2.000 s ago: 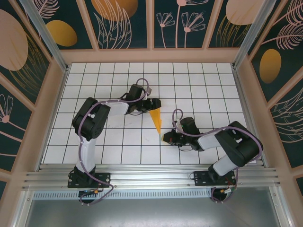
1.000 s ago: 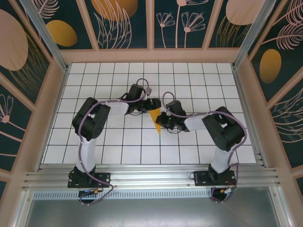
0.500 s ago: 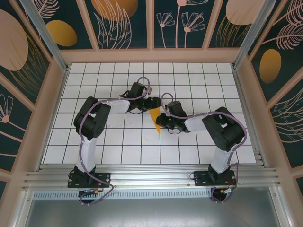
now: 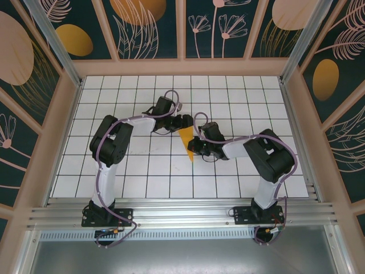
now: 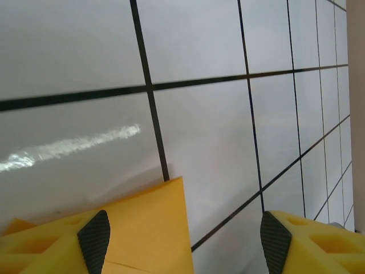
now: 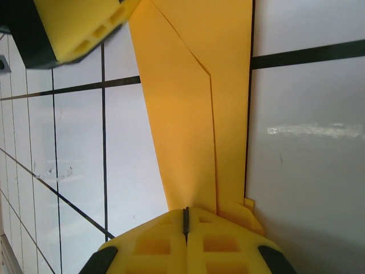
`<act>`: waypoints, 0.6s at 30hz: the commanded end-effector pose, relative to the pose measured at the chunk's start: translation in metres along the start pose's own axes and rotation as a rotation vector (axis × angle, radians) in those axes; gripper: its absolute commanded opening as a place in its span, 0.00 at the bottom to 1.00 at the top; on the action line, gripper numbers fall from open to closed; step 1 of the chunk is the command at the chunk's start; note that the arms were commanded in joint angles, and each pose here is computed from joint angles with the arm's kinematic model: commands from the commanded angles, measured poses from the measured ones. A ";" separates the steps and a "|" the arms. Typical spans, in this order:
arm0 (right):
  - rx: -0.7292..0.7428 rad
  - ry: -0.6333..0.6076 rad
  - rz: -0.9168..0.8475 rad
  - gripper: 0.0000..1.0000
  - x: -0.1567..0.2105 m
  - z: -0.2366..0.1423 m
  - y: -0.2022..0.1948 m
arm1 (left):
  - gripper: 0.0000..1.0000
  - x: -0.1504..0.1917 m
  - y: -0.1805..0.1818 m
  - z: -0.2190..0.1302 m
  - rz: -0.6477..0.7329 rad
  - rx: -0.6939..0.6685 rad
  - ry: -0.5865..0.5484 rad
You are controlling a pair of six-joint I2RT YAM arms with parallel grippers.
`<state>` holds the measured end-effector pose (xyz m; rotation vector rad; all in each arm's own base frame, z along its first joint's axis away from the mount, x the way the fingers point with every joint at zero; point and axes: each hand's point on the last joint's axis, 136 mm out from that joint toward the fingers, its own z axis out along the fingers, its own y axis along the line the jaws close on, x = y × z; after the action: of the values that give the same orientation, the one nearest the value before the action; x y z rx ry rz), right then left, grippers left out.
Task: Fold a paper plane with a square sheet of paper (pick it up from the middle)
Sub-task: Fold the wing for the fifth time at the center of the table.
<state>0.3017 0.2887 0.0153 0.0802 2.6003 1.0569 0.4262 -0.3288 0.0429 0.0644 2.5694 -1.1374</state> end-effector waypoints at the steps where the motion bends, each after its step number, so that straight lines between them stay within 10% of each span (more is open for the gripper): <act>1: 0.254 0.271 0.107 0.00 0.085 -0.007 -0.079 | 0.73 -0.026 0.045 -0.001 0.020 -0.109 -0.076; 18: 0.212 0.283 0.087 0.00 0.086 -0.012 -0.068 | 0.73 -0.059 0.025 -0.023 0.054 -0.109 -0.118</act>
<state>0.2966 0.2893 0.0164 0.0412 2.6041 1.0741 0.4765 -0.2965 0.0436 0.0200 2.5163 -0.9900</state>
